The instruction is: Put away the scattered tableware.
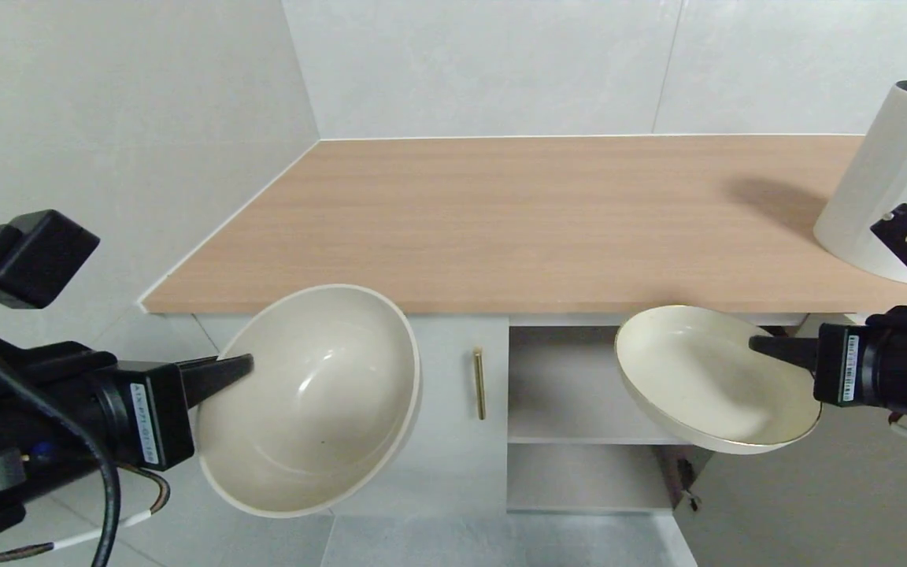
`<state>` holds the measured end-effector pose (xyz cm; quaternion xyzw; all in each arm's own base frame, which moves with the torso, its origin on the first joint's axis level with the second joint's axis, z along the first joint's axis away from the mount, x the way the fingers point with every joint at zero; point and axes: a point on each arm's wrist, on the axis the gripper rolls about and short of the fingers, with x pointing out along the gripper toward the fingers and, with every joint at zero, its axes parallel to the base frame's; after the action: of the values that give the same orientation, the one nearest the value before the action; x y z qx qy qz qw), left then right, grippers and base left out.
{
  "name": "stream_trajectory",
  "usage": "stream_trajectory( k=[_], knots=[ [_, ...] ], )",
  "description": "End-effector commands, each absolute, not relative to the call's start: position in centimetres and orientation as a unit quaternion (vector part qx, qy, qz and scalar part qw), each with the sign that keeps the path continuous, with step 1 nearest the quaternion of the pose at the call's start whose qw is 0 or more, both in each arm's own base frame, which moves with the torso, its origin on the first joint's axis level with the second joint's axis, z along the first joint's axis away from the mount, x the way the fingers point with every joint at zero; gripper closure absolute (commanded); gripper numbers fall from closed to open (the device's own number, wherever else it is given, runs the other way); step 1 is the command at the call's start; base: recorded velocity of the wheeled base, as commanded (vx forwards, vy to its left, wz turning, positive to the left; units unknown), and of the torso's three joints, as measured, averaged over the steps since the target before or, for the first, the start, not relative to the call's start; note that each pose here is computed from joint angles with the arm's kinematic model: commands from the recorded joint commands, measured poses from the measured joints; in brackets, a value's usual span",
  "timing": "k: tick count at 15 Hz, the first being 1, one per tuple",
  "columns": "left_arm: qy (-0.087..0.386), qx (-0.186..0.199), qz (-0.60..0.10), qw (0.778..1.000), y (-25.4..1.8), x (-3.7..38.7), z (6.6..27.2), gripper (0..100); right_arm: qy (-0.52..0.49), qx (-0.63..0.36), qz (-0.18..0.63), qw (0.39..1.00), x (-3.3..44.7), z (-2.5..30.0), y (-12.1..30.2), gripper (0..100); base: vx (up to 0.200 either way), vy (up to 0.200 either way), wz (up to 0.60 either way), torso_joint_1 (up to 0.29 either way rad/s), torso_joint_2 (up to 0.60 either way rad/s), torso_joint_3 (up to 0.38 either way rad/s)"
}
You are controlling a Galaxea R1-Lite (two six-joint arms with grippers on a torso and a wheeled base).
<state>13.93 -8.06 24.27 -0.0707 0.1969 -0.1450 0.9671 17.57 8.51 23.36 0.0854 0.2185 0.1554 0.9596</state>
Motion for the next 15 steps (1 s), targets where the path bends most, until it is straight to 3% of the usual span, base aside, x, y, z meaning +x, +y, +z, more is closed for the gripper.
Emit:
stream_trajectory(
  k=[1, 15],
  knots=[
    [0.197, -0.071, -0.146, 0.967, -8.09, 13.93, 24.25, 100, 0.229, 0.082, 0.151, 0.958, 17.97, 22.75, 8.66, 100, -0.200, 0.000, 0.00, -0.012, 0.00, 0.002],
    [0.203, -0.068, -0.157, 0.964, -8.08, 13.81, 23.99, 100, 0.221, 0.087, 0.138, 0.961, 18.68, 22.52, 8.41, 100, 0.000, 0.000, 0.00, -0.012, 0.03, 0.019]
  ],
)
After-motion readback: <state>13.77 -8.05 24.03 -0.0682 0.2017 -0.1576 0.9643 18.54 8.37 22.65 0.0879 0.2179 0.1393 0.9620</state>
